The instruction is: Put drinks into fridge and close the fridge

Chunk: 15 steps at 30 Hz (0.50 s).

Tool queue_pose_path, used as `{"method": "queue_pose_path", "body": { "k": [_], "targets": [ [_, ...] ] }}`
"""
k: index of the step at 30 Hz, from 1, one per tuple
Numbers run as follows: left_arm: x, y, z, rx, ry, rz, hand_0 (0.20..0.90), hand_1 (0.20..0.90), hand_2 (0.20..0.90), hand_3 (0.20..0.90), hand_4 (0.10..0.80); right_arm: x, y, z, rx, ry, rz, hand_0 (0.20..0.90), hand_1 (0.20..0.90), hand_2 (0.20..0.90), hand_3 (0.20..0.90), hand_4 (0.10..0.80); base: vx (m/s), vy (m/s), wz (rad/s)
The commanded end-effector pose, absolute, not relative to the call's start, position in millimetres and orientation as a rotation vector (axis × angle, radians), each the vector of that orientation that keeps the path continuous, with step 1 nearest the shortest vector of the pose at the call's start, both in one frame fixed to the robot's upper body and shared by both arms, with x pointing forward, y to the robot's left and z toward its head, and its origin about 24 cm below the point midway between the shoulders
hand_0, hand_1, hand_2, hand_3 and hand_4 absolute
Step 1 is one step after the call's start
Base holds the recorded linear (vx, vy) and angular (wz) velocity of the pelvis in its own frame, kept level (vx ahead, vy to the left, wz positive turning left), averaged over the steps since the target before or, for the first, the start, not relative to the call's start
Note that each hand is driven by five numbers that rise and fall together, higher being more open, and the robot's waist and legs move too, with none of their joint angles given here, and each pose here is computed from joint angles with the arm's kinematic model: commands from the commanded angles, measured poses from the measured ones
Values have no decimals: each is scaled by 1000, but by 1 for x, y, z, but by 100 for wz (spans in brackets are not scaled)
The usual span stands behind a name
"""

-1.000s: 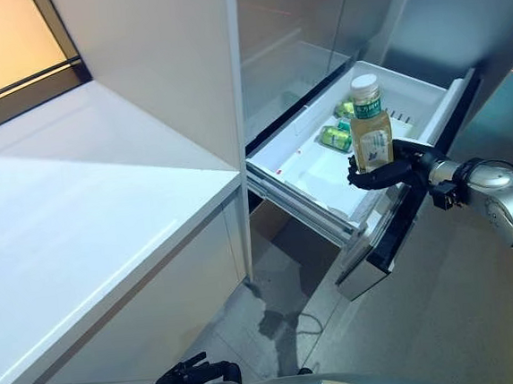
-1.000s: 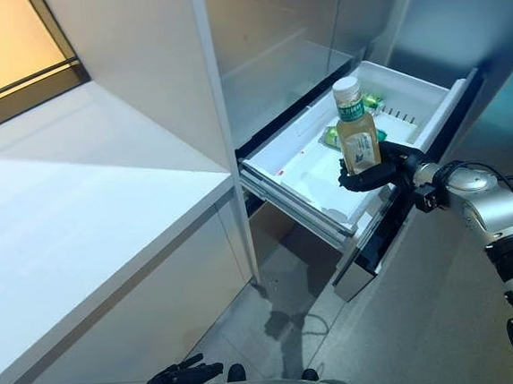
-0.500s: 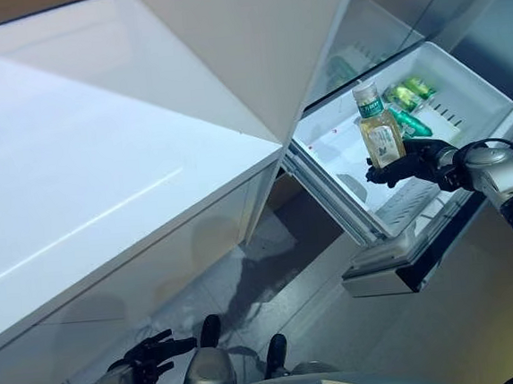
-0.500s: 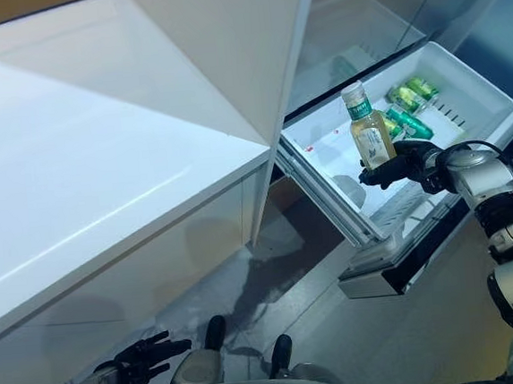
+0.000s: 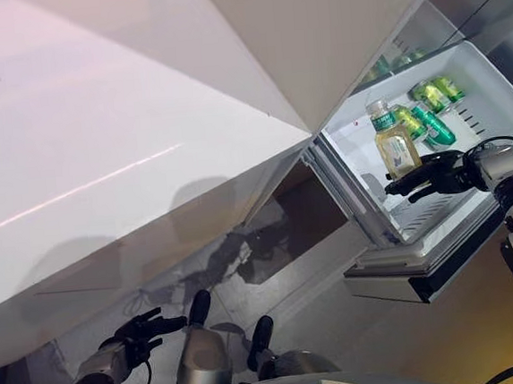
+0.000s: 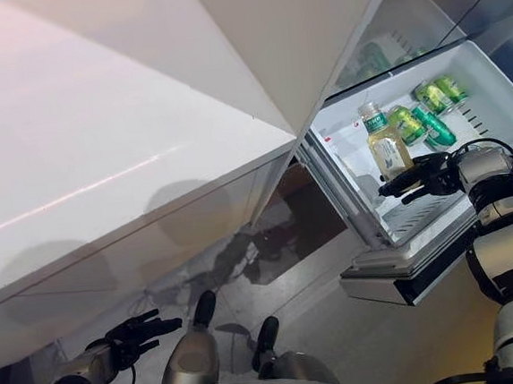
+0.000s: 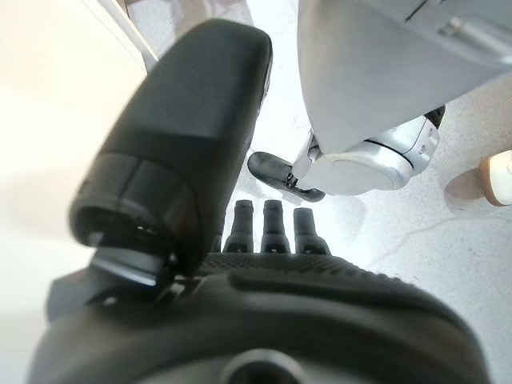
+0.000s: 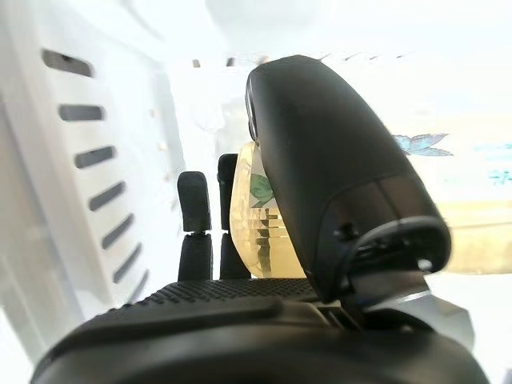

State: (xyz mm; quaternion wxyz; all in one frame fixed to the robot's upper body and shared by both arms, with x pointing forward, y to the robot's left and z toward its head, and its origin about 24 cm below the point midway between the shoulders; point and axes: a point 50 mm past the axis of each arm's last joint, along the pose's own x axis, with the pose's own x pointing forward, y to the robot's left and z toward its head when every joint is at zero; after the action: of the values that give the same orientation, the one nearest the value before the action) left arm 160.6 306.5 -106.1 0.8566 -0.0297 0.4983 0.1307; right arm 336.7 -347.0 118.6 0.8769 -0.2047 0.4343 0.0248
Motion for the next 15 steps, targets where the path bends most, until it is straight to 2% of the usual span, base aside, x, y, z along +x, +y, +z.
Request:
{"method": "queue_pose_path", "body": {
  "k": [1,15],
  "targets": [
    [154,317,-102,-17,1045,262,900,900,900,900,800,343,-365,185,-527,841,-31,300,300,300,200,100,0,-20,3],
    [156,321,-98,-1,1022,252,900,900,900,900,800,333,-368,160,-567,1021,-10,300,300,300,200,100,3,-8,3]
  ]
}}
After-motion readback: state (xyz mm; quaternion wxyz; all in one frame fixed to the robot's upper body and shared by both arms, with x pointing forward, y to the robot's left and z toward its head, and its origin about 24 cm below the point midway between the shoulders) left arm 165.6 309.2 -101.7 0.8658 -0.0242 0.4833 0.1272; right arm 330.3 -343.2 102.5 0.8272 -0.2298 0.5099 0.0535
